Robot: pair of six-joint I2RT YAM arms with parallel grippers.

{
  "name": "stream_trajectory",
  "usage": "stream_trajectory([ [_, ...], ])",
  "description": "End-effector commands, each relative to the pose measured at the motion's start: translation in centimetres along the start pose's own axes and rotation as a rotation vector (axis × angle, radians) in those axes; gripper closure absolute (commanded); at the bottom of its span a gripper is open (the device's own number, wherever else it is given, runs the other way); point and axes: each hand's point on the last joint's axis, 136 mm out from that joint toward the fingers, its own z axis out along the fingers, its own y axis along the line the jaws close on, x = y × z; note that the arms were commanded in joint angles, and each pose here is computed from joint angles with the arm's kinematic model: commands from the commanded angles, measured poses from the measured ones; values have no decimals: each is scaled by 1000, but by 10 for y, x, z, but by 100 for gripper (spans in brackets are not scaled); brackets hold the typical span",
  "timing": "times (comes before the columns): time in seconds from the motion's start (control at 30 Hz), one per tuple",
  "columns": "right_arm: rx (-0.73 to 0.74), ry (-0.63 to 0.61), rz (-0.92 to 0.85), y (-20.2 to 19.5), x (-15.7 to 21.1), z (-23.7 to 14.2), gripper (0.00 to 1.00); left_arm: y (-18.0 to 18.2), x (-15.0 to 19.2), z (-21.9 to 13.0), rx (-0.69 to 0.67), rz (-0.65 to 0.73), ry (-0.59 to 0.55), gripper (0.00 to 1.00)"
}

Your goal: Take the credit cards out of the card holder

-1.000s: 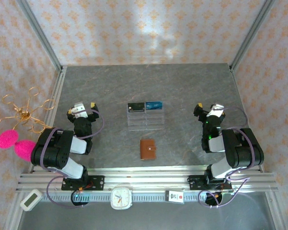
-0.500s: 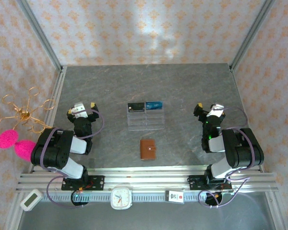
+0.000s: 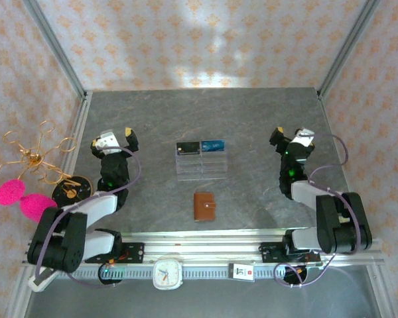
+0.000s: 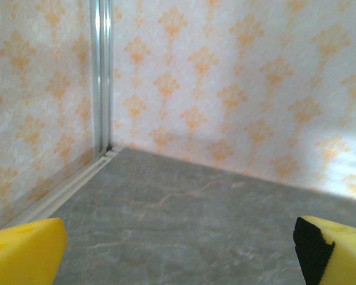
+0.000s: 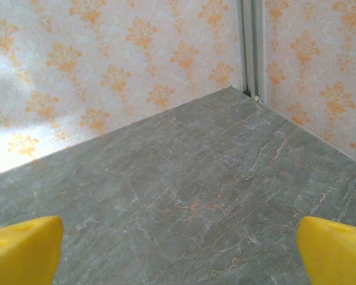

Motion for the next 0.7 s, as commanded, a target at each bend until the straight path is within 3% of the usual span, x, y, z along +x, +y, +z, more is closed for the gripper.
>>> stream_trajectory([
  [0.0, 148, 22, 127, -19, 4, -9, 0, -17, -5, -11, 49, -6, 32, 1],
  [0.1, 283, 157, 450, -36, 25, -9, 0, -16, -26, -22, 52, -111, -2, 1],
  [0.17, 104, 270, 411, -2, 39, -4, 0, -7, -40, -30, 31, -263, -40, 1],
  [0.3, -69, 370, 346, 46, 60, -26, 2, 2, -58, -52, 88, -583, -107, 1],
  [0.4, -186, 477, 281, 78, 76, -50, 2, 4, -61, -63, 138, -753, -85, 1],
  [0.47, -288, 561, 251, 97, 89, -71, 3, 5, -57, -65, 135, -807, -35, 1],
  [0.67, -532, 849, 152, 140, 147, -143, 16, -29, -61, -86, 396, -779, 20, 1],
])
